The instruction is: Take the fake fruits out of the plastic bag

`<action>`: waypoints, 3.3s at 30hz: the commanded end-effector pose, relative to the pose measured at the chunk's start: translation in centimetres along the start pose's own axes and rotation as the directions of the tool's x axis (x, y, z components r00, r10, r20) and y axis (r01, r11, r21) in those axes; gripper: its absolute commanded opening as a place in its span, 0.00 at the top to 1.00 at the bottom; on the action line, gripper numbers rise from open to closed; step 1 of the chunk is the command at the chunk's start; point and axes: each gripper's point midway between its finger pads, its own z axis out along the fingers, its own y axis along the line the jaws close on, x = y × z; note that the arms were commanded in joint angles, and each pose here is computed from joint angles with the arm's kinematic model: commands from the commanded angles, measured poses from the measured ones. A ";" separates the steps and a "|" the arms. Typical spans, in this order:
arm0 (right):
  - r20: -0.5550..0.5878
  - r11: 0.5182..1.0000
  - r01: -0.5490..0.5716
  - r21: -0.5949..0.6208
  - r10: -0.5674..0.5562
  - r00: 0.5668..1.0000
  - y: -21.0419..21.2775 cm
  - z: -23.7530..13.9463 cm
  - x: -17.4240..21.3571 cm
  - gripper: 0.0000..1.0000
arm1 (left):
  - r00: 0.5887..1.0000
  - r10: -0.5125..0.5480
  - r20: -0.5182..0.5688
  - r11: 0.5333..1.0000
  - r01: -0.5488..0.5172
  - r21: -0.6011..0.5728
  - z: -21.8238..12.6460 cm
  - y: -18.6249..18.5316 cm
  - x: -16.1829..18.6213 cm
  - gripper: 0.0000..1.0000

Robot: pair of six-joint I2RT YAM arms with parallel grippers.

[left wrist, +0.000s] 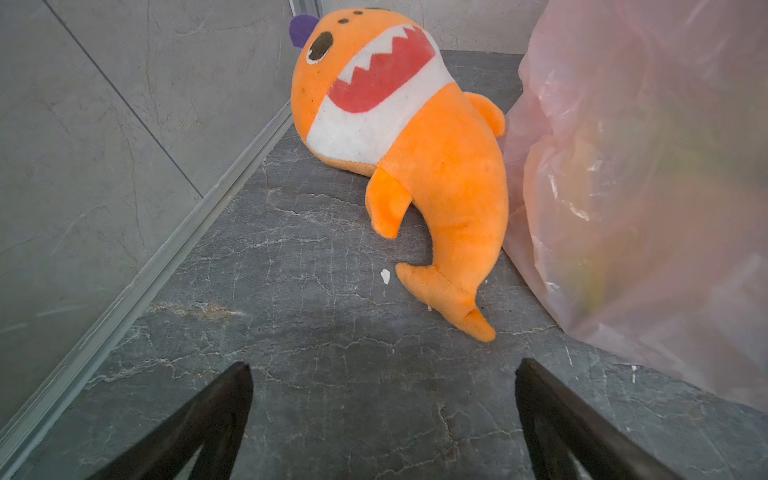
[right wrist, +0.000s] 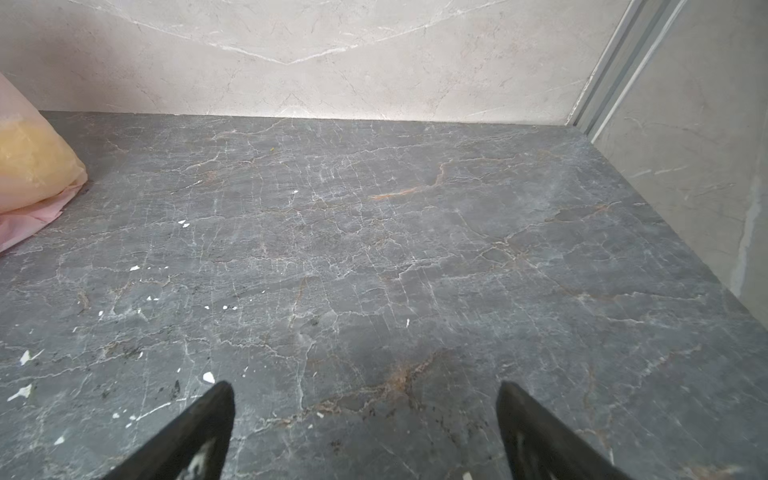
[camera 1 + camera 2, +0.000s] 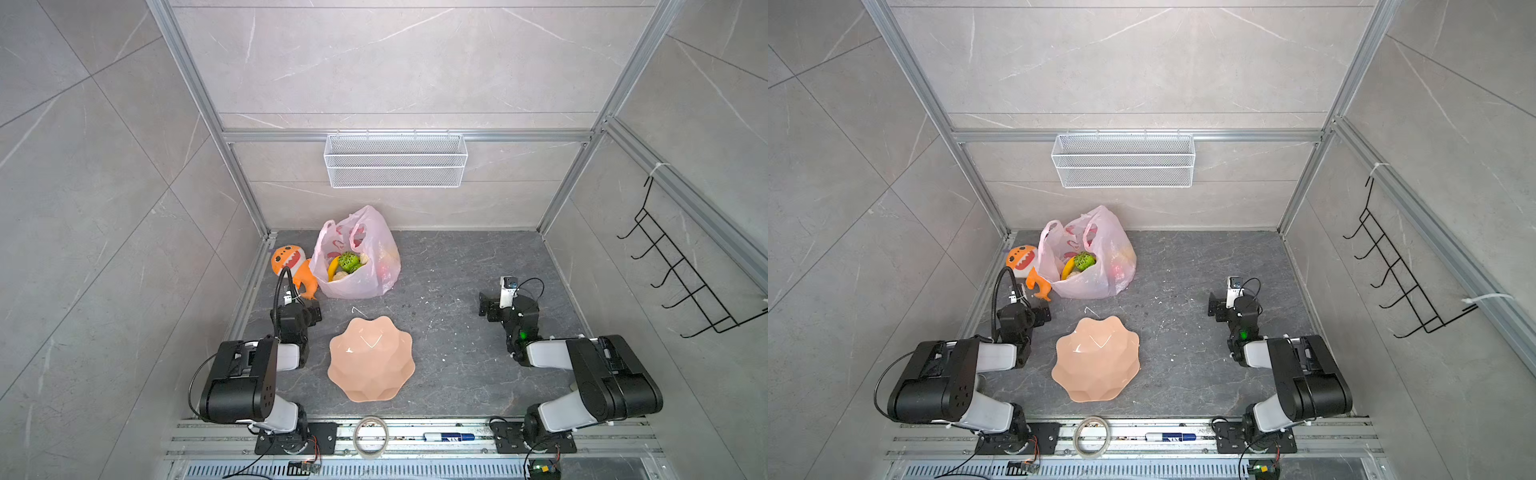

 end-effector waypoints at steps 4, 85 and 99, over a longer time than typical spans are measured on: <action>0.000 1.000 0.014 -0.009 -0.014 1.000 0.3 0.2 -0.2 0.01 | 0.998 -0.010 0.060 1.000 0.010 0.008 0.2 -0.2 -2.0 0.00; -0.595 0.979 -0.172 -0.112 0.072 0.800 12.8 -9.8 -2.7 0.01 | 0.897 -0.292 -0.331 0.950 0.311 0.006 -15.8 -1.5 -9.2 0.00; -0.638 0.911 -0.133 -0.390 -0.164 0.752 24.7 -12.7 2.1 0.32 | 0.907 -0.135 -0.400 0.970 0.203 0.133 -16.6 -5.7 -6.1 0.00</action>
